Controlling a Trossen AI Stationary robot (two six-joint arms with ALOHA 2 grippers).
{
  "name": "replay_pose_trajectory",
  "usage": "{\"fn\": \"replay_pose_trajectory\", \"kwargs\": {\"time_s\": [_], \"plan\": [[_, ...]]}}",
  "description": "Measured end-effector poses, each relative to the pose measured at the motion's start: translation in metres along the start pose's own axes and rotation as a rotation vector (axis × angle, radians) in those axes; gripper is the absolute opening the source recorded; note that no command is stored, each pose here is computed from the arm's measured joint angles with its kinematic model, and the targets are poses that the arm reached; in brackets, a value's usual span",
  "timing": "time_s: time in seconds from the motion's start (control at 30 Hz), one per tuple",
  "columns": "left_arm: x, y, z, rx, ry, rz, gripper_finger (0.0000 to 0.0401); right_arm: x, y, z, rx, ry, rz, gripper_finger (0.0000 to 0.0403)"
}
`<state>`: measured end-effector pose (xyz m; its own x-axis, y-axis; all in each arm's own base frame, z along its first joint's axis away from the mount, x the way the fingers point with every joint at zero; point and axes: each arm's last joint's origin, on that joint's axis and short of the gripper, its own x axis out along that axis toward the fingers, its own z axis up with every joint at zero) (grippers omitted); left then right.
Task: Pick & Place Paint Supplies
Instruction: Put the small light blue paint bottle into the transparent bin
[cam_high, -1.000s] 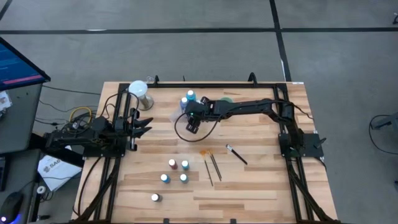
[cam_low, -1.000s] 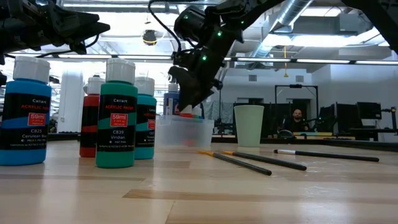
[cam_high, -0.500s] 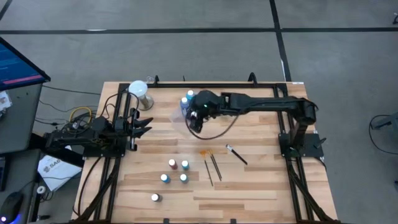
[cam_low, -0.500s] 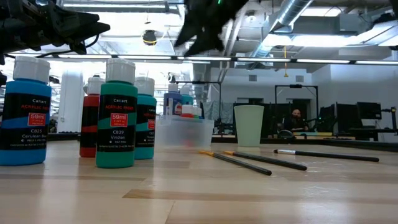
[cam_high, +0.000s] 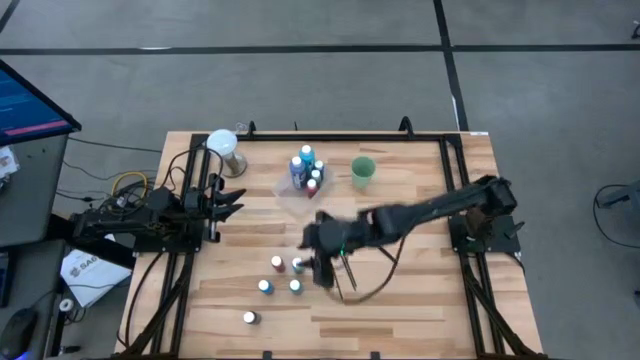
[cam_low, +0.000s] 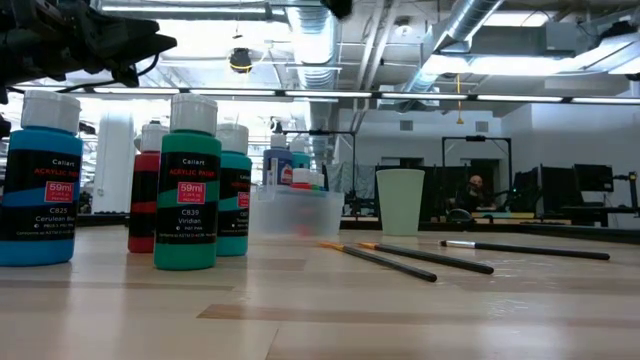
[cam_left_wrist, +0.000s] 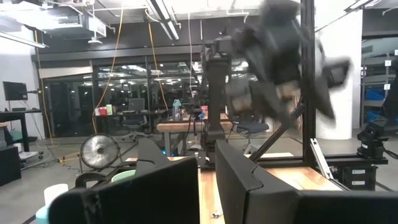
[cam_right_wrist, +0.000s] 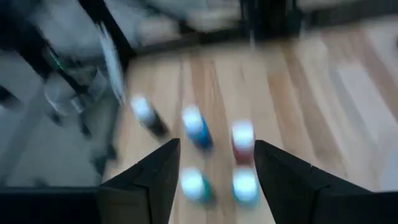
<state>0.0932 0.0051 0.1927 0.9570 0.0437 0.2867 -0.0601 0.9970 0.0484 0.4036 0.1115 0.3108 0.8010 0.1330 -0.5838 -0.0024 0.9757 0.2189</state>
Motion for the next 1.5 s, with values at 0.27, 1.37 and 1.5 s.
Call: {"fn": "replay_pose_trajectory", "kwargs": {"time_s": [0.27, 1.37, 1.5], "plan": [[0.003, 0.000, -0.001, 0.000, 0.007, -0.001, 0.0001, 0.056, 0.022, -0.027, -0.037, -0.063, -0.092, 0.0204], [0.004, 0.000, -0.001, -0.001, 0.007, -0.001, 0.0001, 0.056, 0.011, -0.035, -0.141, 0.035, -0.177, 0.0235], [-0.001, 0.000, 0.013, 0.001, -0.135, 0.005, 0.0001, 0.056, 0.011, -0.034, -0.132, 0.027, -0.174, 0.0235]]}}
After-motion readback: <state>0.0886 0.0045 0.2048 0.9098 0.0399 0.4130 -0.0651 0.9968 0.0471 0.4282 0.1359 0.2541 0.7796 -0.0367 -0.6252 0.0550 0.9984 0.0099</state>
